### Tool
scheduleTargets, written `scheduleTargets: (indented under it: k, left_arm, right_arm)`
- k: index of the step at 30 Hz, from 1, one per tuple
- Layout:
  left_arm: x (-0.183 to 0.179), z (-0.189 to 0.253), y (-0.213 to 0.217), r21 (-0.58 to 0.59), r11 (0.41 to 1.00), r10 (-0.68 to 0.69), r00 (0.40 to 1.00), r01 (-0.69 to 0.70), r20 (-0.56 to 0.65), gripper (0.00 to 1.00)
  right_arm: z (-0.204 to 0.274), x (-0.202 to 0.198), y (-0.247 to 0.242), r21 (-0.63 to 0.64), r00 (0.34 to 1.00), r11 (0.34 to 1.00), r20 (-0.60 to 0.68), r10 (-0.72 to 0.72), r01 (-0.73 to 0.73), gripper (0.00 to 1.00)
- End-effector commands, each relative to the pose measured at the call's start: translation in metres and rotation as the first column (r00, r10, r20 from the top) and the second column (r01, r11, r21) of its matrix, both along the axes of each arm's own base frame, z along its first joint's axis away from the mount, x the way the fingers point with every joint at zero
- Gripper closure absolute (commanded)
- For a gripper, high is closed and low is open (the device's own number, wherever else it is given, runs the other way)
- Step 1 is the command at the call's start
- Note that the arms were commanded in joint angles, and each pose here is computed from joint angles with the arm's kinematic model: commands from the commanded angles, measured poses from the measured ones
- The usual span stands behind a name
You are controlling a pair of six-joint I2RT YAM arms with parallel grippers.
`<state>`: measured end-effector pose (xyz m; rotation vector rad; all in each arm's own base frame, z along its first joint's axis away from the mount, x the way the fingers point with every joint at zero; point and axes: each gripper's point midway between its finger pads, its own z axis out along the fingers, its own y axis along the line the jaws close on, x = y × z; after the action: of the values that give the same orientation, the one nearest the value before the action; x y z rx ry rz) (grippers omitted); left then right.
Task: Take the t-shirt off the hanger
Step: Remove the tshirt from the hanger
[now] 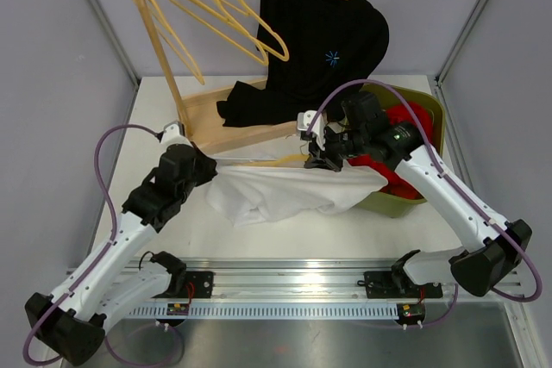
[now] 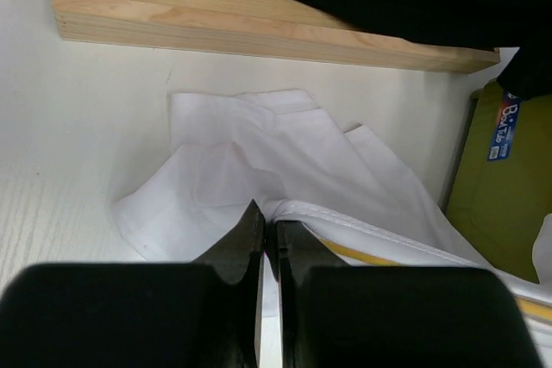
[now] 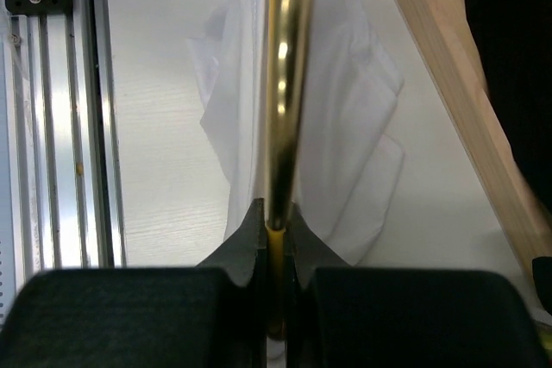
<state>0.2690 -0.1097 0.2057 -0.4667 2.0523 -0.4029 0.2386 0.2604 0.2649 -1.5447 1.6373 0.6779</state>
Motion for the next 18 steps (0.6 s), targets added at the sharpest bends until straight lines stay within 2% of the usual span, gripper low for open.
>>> scheduleTargets:
  k: [1,10,14,18]
  left_arm:
    - [-0.001,-0.012,0.043,0.129,0.986,0.111,0.994,-0.110,0.001,1.00]
    - [-0.003,-0.023,0.056,0.140,0.983,0.126,0.992,-0.122,-0.020,1.00]
    - [-0.001,-0.031,0.054,0.135,0.986,0.107,0.994,-0.101,-0.034,1.00]
    - [-0.001,-0.039,0.049,0.129,0.989,0.086,0.995,-0.078,-0.059,1.00]
  right_arm:
    - [-0.001,-0.005,-0.034,-0.035,0.999,0.998,0.001,-0.047,0.047,1.00]
    - [0.008,-0.019,-0.038,0.033,1.000,0.999,-0.018,0.014,-0.013,1.00]
    - [0.022,-0.030,-0.032,0.103,0.997,0.993,-0.030,0.065,-0.062,1.00]
    - [0.040,-0.023,-0.027,0.142,0.999,0.989,-0.033,0.039,-0.034,1.00]
